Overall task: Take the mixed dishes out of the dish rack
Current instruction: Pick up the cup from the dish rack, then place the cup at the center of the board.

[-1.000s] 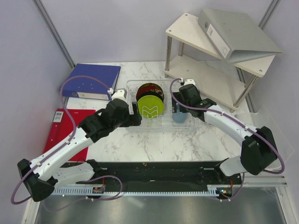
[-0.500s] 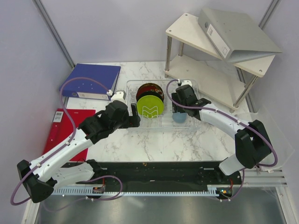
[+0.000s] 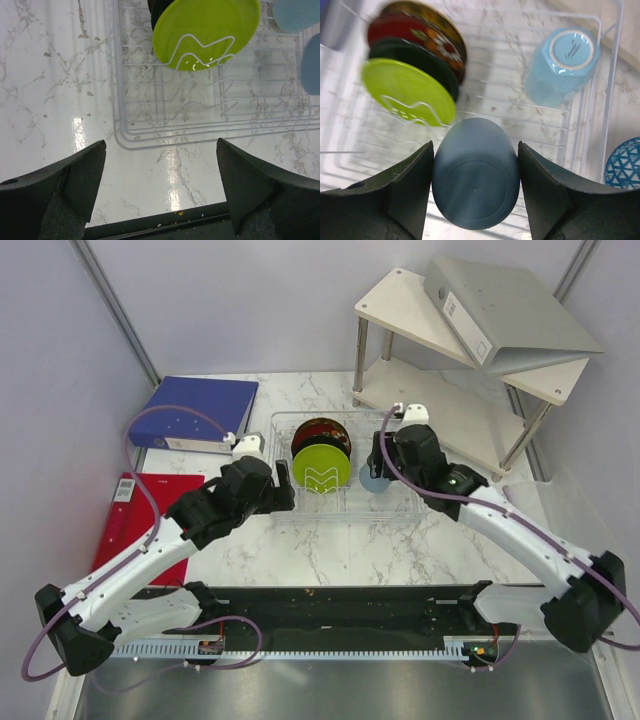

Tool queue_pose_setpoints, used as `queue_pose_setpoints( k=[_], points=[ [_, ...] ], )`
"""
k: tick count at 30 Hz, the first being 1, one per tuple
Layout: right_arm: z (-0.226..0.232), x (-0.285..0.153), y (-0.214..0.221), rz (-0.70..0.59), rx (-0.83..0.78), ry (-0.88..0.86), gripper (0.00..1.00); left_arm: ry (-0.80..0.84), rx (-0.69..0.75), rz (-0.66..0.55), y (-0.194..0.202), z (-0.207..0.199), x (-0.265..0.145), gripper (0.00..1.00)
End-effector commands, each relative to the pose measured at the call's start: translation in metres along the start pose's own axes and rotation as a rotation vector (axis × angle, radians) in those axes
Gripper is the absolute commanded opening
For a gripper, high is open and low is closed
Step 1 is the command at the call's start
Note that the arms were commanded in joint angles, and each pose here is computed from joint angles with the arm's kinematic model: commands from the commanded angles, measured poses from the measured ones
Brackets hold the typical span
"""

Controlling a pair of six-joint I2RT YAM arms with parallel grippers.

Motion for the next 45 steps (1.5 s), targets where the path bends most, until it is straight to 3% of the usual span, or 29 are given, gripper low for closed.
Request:
queue_pose_setpoints(
  k=[1,2,4,5,6,8,10,12,22,45],
  points=[
    [0.027,-0.054,-0.051,-0.206,0.207,-0.21,0.07,-0.109,-0.051,-0.142,-0.028,0.016,-0.014,0.99],
    [0.032,-0.057,-0.053,-0.198,0.258,-0.258,0.01,-0.115,-0.068,-0.177,-0.027,0.021,-0.018,0.99],
    [0.05,-0.061,-0.05,-0.137,0.288,-0.404,0.0,0.007,-0.104,-0.267,-0.038,0.011,-0.025,0.99],
    [0.061,-0.063,-0.054,-0.137,0.341,-0.475,0.0,0.088,-0.094,-0.311,-0.039,0.01,-0.033,0.99],
    [0.065,-0.061,-0.045,-0.105,0.356,-0.526,0.0,0.269,-0.097,-0.34,-0.045,-0.01,-0.043,0.99],
    [0.077,-0.067,-0.04,-0.065,0.392,-0.657,0.0,0.431,-0.089,-0.37,-0.045,-0.022,-0.053,0.99],
    [0.088,-0.07,-0.039,-0.063,0.446,-0.772,0.0,0.653,-0.047,-0.443,-0.052,-0.04,-0.077,0.87],
    [0.097,-0.075,-0.039,-0.047,0.477,-0.879,0.0,0.763,-0.04,-0.504,-0.052,-0.046,-0.09,0.83],
    [0.111,-0.087,-0.045,-0.044,0.501,-1.043,0.0,0.806,-0.061,-0.455,-0.052,-0.06,-0.072,0.82],
    [0.116,-0.115,-0.055,-0.077,0.464,-1.118,0.0,0.726,-0.109,-0.418,-0.048,-0.06,-0.048,0.83]
  ],
)
Point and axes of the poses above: each gripper's point midway between its finger pads, its own x axis out along the fingers, its own z axis along the line the jaws close on, y = z × x, the point moved 6 cm from there along -x, back along the fingers, and after that the axes turned 10 degrees about x, right-handed, at the moved point
